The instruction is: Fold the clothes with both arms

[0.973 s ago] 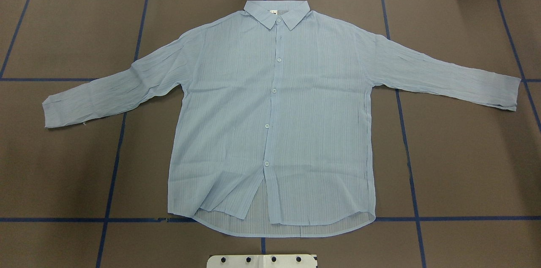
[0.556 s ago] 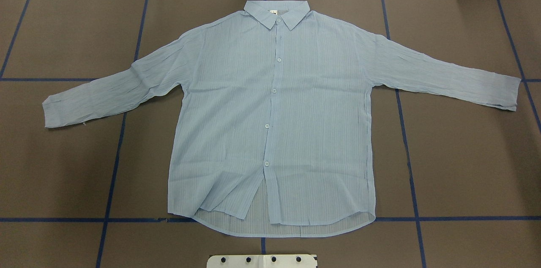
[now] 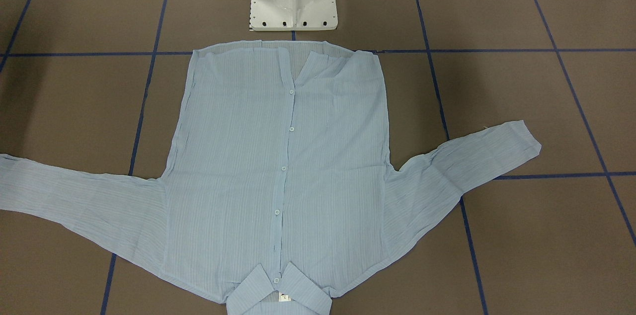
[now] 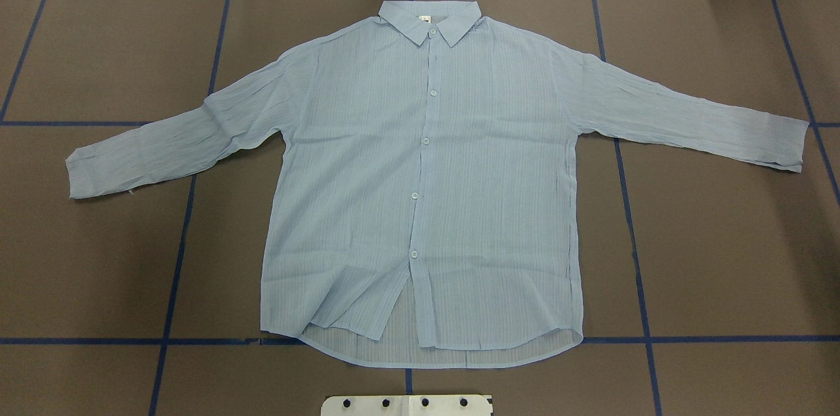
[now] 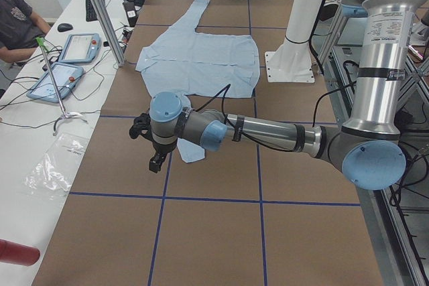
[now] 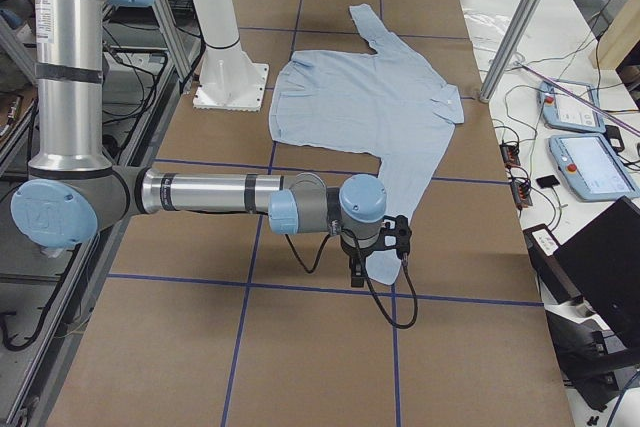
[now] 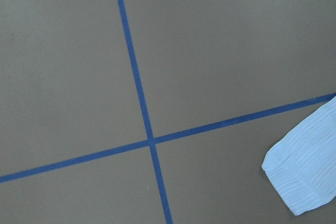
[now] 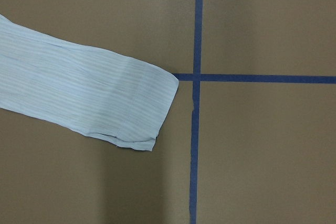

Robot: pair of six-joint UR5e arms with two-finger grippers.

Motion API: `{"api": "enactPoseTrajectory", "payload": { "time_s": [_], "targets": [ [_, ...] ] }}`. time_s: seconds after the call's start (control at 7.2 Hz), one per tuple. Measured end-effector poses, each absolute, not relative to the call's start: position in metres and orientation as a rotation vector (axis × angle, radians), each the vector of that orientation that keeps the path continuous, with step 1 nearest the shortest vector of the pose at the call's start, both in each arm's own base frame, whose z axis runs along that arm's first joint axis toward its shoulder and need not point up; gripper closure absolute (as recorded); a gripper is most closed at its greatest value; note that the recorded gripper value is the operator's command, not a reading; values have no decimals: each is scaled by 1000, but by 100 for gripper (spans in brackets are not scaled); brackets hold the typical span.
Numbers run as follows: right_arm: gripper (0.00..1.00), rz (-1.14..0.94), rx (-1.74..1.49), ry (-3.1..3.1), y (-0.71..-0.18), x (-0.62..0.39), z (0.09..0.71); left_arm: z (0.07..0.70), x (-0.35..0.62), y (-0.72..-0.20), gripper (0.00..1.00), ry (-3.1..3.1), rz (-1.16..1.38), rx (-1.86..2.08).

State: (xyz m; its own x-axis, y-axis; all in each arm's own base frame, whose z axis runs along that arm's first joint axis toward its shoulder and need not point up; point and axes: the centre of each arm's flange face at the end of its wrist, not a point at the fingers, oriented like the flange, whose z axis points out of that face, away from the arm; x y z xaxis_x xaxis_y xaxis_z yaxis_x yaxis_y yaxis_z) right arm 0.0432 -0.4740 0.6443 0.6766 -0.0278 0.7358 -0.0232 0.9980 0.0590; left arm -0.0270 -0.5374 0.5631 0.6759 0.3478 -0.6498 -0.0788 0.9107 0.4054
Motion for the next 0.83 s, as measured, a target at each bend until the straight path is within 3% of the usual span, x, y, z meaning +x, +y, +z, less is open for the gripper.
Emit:
{"api": "enactPoseTrajectory", "payload": {
  "time_s": [0.42, 0.83],
  "targets": [
    [0, -76, 182, -824, -494, 7, 695, 566, -14, -539, 0, 814, 193, 353],
    [0, -172, 209, -796, -545, -54, 693, 567, -13, -536, 0, 818, 192, 371]
  ]
}}
